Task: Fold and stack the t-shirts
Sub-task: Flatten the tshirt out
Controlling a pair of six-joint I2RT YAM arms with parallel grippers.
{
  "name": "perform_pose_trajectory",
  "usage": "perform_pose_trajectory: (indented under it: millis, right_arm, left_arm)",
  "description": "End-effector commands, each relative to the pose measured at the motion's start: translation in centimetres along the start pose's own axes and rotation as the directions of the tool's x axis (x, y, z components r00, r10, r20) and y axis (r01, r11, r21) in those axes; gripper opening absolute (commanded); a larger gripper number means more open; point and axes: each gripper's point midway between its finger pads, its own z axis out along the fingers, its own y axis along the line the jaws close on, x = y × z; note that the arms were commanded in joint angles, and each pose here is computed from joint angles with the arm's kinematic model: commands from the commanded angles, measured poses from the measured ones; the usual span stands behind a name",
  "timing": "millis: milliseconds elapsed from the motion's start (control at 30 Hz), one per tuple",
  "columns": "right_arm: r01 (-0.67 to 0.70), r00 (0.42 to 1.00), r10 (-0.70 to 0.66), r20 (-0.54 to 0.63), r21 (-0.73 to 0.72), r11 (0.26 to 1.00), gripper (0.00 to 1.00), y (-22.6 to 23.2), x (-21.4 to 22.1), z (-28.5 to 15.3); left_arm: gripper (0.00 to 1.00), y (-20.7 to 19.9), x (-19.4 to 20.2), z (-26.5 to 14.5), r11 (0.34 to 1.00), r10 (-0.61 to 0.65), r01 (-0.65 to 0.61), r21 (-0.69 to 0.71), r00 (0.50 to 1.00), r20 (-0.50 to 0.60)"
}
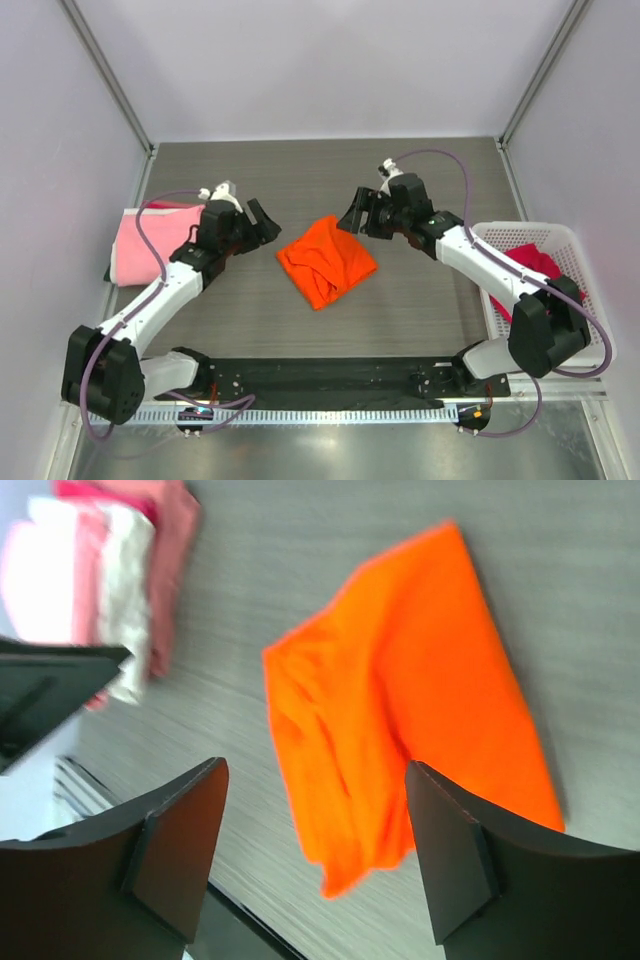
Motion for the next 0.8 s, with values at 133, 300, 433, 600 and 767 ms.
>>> perform_pose_trajectory:
  millis: [133,300,433,600,767]
  right_arm:
    - [0.211,0.970,-0.214,-0.112,-0.031,0.977,0.71,1.0,6.8,-1.4]
    - [0.285,0.941,-0.284,-0.183,-0.019,0.958,0.65,0.7,10.8,-0.5]
    - [0.284,0.934,-0.279,-0.221,-0.010,0.959,0.59,0.0,12.5,0.9]
    - [0.285,0.927,-0.274,-0.257,0.006,0.959,0.55,-0.5,13.9,2.2]
    - [0.290,0.924,-0.264,-0.277,0.058,0.955,0.36,-2.0,14.7,2.9]
  left_arm:
    - [0.78,-3.6,3.3,1.6,0.983,0.122,-0.110,0.145,0.989,-0.082]
    - [0.76,-3.1,4.5,3.1,0.989,0.103,-0.088,0.118,0.986,-0.129]
    - [0.73,-3.2,5.3,3.8,0.989,0.093,-0.072,0.131,0.983,-0.160]
    - [0.68,-3.1,5.9,4.1,0.987,0.099,-0.074,0.141,0.978,-0.182]
    - [0.67,-3.2,6.1,3.9,0.985,0.107,-0.079,0.151,0.977,-0.186]
